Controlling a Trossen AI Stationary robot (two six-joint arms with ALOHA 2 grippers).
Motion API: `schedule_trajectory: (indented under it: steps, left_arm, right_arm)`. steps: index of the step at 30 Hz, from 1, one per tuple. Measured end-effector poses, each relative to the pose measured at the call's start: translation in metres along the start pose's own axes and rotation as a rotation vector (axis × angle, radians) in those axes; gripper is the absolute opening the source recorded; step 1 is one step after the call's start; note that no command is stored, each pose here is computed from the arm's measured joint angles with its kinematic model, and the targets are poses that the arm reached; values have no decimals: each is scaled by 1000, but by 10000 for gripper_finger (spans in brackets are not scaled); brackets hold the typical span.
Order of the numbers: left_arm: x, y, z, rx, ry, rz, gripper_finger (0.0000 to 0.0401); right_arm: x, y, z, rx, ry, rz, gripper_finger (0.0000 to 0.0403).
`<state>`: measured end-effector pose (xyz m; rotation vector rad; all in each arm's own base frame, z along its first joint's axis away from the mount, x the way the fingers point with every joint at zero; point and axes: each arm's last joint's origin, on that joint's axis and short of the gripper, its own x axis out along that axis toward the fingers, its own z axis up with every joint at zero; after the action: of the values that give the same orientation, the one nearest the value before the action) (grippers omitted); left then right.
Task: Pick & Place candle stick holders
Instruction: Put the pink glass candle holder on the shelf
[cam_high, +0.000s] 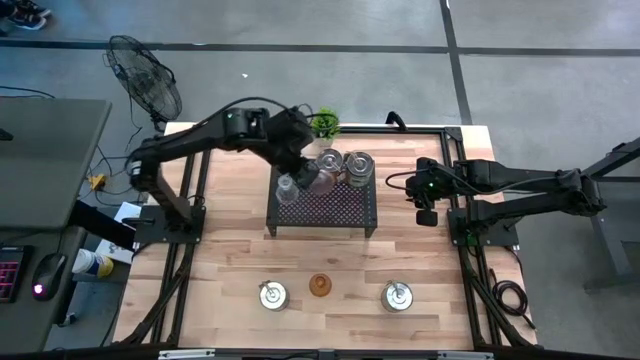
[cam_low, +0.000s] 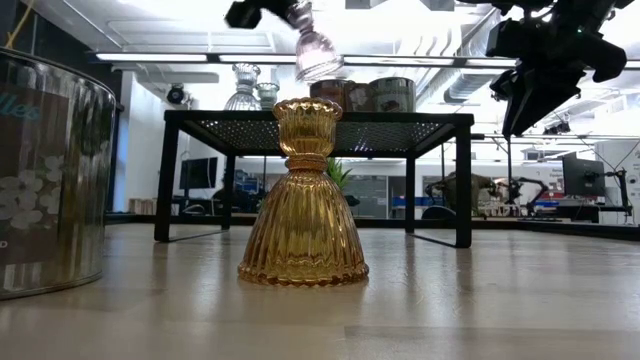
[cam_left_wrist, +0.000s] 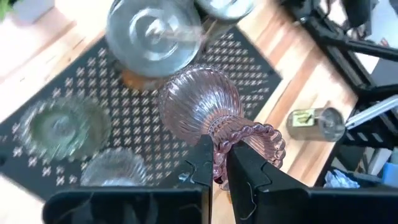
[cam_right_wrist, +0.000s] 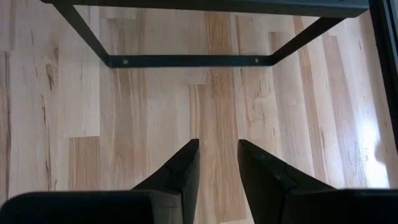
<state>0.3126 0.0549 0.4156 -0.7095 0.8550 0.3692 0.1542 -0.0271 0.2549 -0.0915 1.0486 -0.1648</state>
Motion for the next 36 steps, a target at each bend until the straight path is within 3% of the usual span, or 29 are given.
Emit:
schedule_trajectory:
  steps: [9,14,30,36]
  left_arm:
    - [16,-14,22,45,200,123,15]
    - [38,-14,23,37,272,120,15]
    - [48,-12,25,43,256,174,15]
    - [63,-7,19,37,319,202,15]
  right_arm:
    - [0,0,0,0,0,0,101]
    - [0,0,0,-2,1,1,101]
    - [0,0,-1,-9,12,6,101]
    - [0,0,-1,-9,13,6,101]
